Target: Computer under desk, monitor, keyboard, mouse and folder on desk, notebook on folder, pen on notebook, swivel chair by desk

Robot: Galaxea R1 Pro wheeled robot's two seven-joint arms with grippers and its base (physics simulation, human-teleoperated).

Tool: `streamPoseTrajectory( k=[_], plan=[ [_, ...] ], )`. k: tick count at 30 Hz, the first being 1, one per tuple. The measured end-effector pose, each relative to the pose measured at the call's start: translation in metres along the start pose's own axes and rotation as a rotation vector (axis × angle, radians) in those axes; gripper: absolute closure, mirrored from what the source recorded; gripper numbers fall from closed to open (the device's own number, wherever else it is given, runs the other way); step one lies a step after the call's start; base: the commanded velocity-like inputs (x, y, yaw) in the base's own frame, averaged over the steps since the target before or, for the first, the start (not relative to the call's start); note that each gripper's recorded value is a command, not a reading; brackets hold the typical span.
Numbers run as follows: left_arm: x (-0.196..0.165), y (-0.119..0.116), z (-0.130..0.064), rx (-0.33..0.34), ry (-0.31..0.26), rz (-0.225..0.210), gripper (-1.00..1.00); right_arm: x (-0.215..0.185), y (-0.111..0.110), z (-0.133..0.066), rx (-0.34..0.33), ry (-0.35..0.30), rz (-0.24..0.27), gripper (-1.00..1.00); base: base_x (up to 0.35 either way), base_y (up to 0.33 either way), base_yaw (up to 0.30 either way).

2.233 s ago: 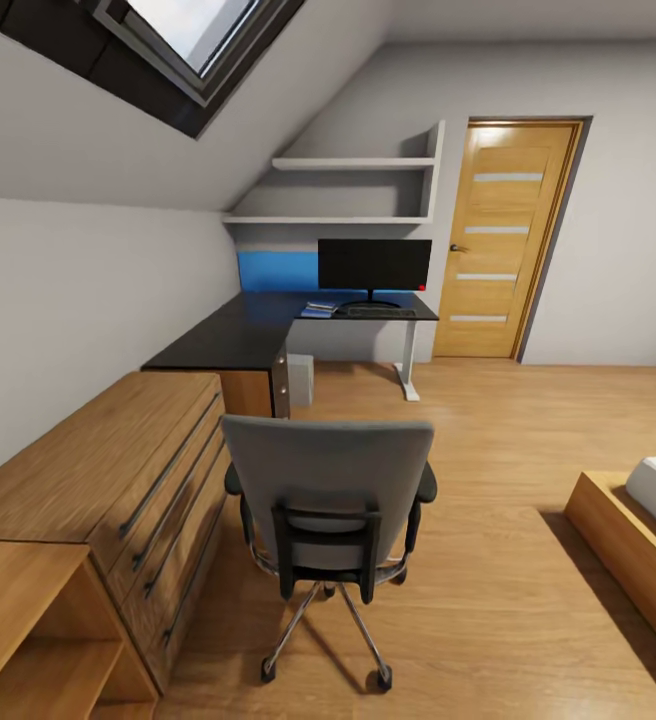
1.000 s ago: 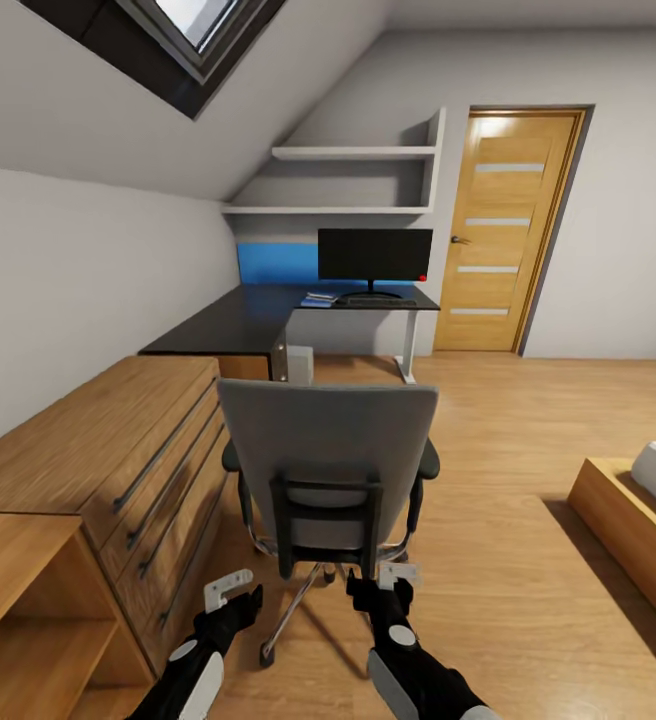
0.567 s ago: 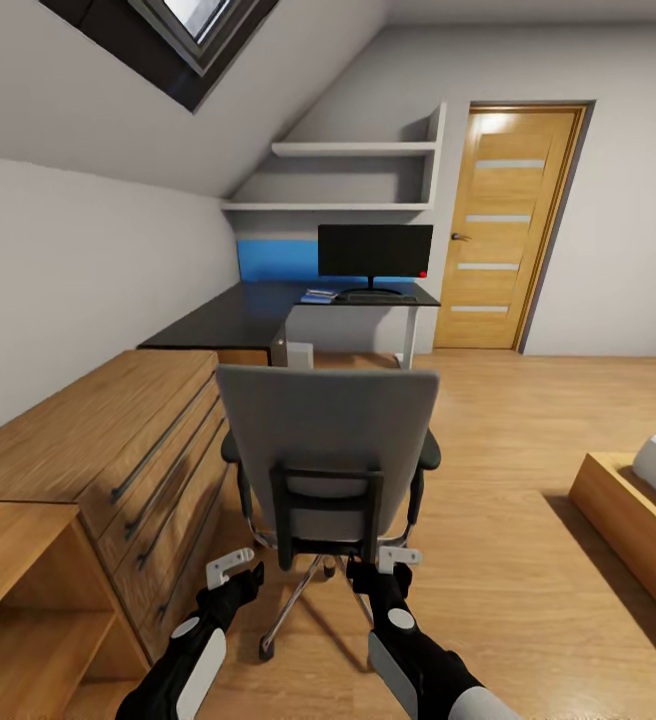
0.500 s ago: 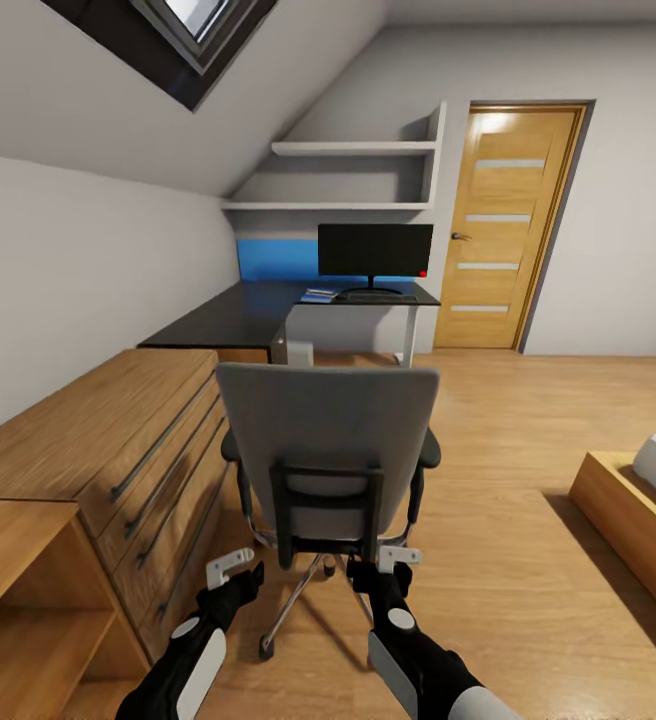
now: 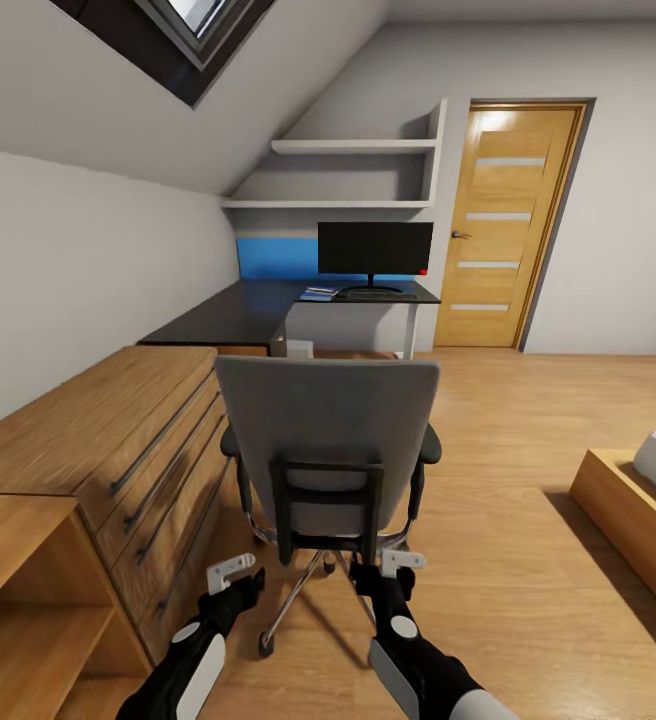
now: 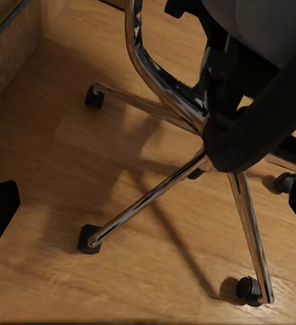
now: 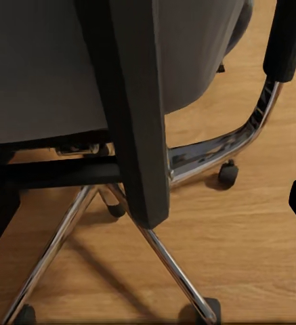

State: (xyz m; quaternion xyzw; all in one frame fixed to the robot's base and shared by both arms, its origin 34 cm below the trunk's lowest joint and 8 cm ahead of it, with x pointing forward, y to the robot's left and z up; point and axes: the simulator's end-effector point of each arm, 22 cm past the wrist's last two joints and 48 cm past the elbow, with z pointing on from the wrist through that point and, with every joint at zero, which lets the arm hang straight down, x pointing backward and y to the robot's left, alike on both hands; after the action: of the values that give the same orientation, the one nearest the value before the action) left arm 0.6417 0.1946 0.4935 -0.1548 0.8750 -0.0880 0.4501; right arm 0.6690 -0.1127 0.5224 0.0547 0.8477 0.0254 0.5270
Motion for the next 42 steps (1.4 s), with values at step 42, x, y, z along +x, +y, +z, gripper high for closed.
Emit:
streamPoseTrajectory(
  k=[42],
  plan=[
    [0.009,-0.011,-0.005,0.042,-0.162,0.230,-1.00,0.003,-0.018,-0.005,0.022,-0.100,0.021,-1.00,0.000,0.000,0.000]
  ],
)
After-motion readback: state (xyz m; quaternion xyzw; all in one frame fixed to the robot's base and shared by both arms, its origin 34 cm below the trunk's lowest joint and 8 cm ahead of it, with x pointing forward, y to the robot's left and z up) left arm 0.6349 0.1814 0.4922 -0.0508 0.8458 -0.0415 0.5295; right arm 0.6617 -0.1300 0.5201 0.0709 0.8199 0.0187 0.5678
